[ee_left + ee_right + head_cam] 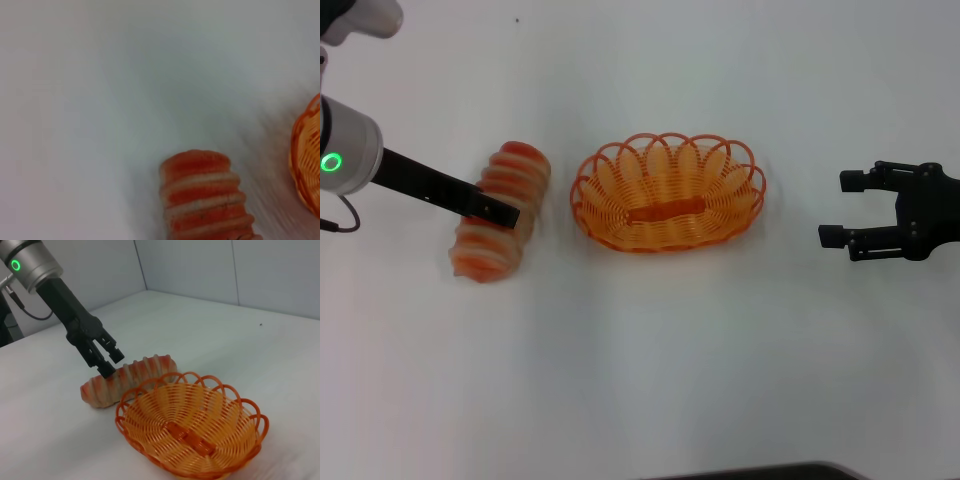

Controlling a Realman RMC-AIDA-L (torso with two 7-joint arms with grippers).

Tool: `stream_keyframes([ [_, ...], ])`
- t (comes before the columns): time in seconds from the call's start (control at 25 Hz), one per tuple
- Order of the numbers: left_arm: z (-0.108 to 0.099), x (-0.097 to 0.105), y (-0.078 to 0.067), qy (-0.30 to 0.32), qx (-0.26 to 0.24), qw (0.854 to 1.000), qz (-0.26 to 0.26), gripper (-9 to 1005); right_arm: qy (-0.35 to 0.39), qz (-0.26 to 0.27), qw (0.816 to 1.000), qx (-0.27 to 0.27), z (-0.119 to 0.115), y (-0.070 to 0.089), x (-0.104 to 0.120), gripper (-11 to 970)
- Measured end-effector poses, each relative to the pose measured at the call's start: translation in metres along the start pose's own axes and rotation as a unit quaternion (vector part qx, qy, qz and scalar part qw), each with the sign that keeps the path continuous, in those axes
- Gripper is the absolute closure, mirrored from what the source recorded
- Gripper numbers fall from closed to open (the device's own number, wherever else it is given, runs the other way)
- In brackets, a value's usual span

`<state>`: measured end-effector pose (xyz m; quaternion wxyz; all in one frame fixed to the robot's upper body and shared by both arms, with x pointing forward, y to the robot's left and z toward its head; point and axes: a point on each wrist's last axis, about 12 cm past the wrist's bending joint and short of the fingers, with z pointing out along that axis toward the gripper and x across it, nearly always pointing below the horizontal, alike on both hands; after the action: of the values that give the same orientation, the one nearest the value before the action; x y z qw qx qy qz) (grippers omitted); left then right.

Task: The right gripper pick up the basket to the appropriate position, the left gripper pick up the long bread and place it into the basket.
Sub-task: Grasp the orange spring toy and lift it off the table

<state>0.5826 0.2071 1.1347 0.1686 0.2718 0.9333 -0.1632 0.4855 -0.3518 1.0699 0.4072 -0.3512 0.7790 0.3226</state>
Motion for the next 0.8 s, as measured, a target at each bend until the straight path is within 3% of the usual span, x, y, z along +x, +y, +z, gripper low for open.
stream_keyframes([
  [0.28, 0.015, 0.005, -0.002, 0.016, 0.005, 1.0, -0.004, 61, 0.001, -0.001, 1.0, -0.002, 0.0, 0.0, -0.001, 34],
  [0.8, 0.019, 0.006, -0.001, 0.021, 0.005, 1.0, -0.007, 63, 0.007, 0.0, 1.0, -0.007, 0.003, 0.001, -0.001, 34],
])
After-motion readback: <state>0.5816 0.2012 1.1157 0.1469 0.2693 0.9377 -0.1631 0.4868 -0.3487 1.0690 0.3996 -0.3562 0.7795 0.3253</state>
